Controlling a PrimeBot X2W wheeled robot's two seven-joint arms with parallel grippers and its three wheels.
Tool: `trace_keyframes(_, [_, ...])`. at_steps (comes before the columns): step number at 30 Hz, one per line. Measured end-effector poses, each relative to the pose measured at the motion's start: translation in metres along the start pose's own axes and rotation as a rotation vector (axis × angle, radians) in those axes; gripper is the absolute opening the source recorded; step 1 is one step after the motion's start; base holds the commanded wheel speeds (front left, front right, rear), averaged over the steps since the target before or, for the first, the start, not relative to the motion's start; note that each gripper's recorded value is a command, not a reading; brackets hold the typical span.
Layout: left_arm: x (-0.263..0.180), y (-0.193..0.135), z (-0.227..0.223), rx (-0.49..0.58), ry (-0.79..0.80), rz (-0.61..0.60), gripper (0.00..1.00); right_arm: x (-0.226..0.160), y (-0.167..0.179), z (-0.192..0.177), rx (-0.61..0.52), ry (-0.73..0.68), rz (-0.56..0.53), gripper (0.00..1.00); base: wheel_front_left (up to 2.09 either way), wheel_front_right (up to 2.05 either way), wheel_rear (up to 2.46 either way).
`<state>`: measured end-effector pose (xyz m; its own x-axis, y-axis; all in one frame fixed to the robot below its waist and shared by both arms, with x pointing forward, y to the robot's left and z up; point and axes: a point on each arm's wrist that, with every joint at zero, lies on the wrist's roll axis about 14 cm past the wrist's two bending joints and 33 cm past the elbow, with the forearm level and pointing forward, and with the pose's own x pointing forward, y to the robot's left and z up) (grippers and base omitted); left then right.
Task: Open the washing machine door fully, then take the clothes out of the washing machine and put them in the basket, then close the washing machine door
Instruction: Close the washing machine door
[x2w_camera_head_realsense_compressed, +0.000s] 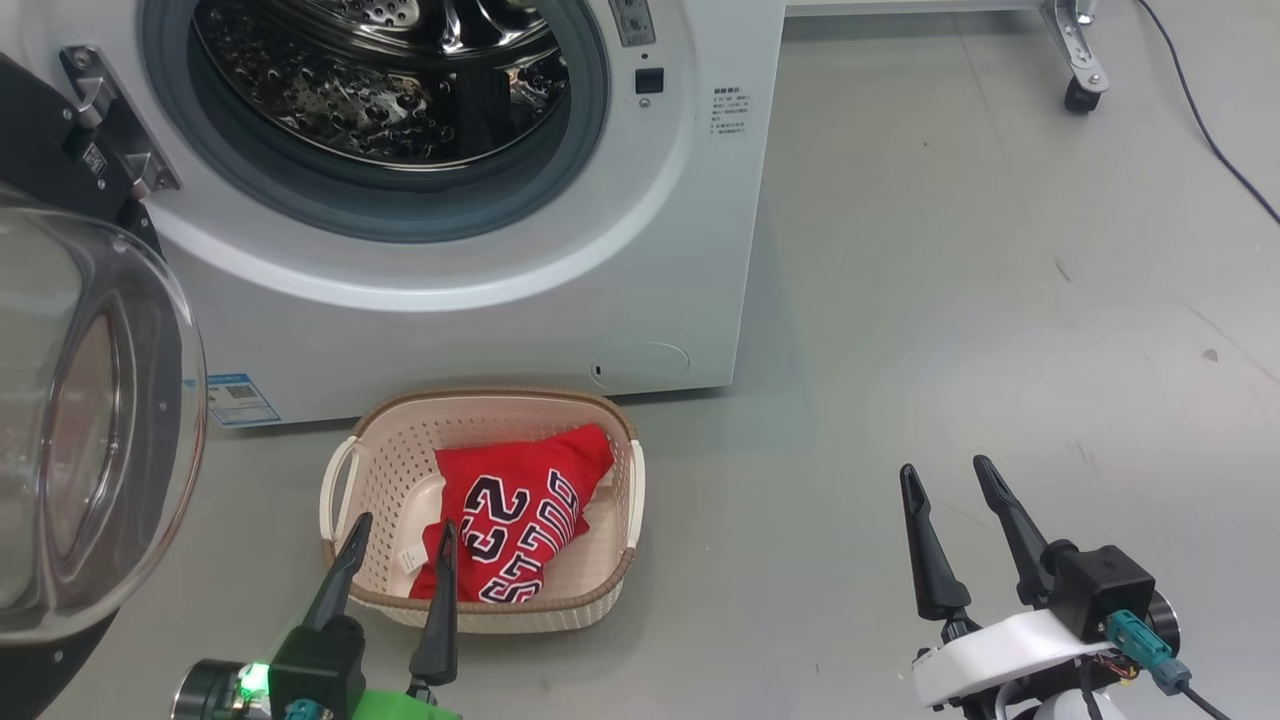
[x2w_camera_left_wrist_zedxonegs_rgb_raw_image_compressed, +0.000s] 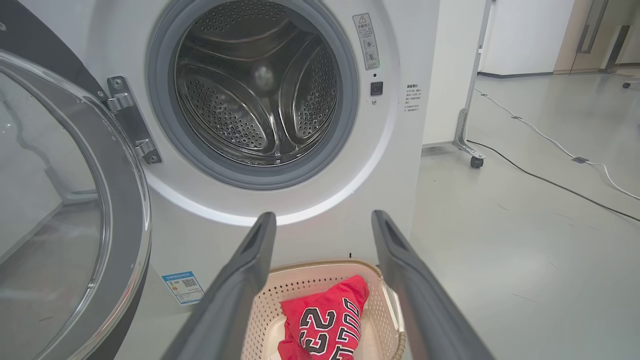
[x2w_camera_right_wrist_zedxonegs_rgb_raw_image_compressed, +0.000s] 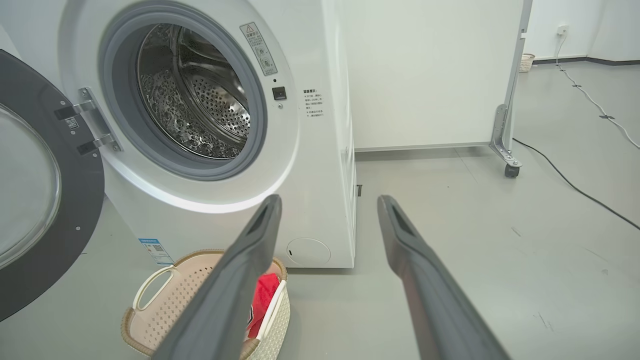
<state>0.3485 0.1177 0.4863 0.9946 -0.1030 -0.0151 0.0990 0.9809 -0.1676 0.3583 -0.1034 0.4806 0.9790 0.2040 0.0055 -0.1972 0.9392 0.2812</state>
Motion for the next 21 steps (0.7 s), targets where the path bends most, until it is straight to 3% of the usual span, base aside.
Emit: trace_keyframes(21, [0.0006, -0.0022, 0.0058, 0.000, -0.018, -0.008, 1.00, -0.0011, 0.0001, 0.0016, 0.001, -0.005, -0.001, 1.00, -0.54, 0.54, 0.00])
